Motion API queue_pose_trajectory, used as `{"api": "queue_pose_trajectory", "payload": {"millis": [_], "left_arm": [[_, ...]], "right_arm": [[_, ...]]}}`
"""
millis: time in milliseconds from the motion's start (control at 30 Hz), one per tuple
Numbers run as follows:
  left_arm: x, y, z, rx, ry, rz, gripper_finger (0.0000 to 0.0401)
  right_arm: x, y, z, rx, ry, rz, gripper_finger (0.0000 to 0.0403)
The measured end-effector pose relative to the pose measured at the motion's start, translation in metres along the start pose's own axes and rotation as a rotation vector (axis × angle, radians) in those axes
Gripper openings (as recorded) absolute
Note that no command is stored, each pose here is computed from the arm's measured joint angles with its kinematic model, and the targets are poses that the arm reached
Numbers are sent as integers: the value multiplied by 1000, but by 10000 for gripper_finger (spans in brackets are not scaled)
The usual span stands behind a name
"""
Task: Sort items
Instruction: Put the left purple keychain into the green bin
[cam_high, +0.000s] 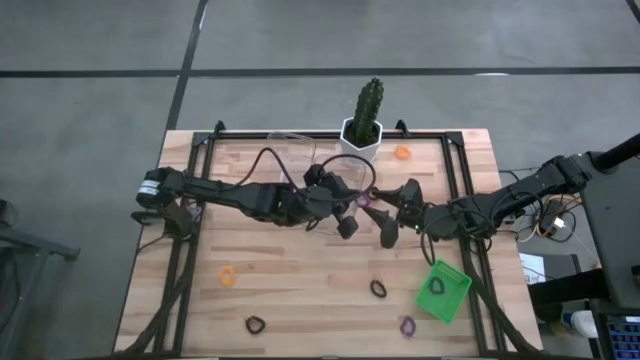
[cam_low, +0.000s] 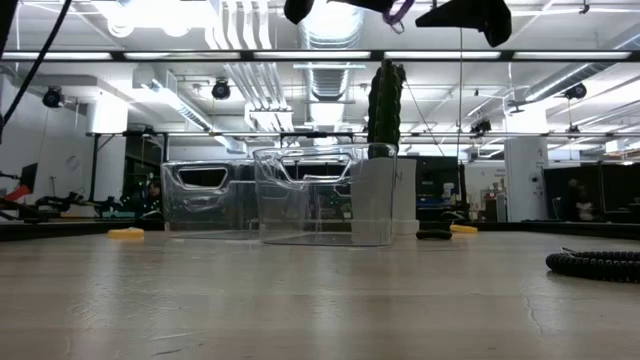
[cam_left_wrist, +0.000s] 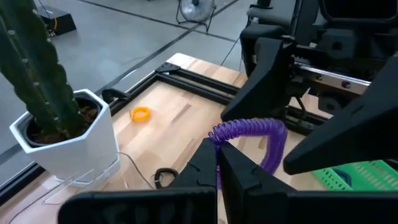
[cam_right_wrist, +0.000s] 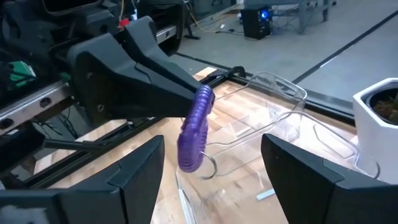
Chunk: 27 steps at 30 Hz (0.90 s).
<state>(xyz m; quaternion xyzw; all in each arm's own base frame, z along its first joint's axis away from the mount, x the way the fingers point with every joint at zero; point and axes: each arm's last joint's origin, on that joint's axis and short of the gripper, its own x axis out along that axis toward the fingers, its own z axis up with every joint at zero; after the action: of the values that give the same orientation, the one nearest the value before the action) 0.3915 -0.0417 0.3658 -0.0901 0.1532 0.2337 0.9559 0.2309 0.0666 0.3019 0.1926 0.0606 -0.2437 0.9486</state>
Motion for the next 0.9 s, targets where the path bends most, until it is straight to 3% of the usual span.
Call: {"api": "queue_pose_trajectory", "payload": {"millis": [267, 667, 900], "left_arm": [[0, 0, 0, -2, -3, -2, 0], [0, 0, 1, -4, -4, -3, 8], [0, 0, 1, -13, -9, -6, 21]], "right_arm": [[4, -4, 2, 4, -8, -25, 199], [5, -5, 2, -11, -8, -29, 24], [5, -5, 2, -15, -7, -29, 21]]}}
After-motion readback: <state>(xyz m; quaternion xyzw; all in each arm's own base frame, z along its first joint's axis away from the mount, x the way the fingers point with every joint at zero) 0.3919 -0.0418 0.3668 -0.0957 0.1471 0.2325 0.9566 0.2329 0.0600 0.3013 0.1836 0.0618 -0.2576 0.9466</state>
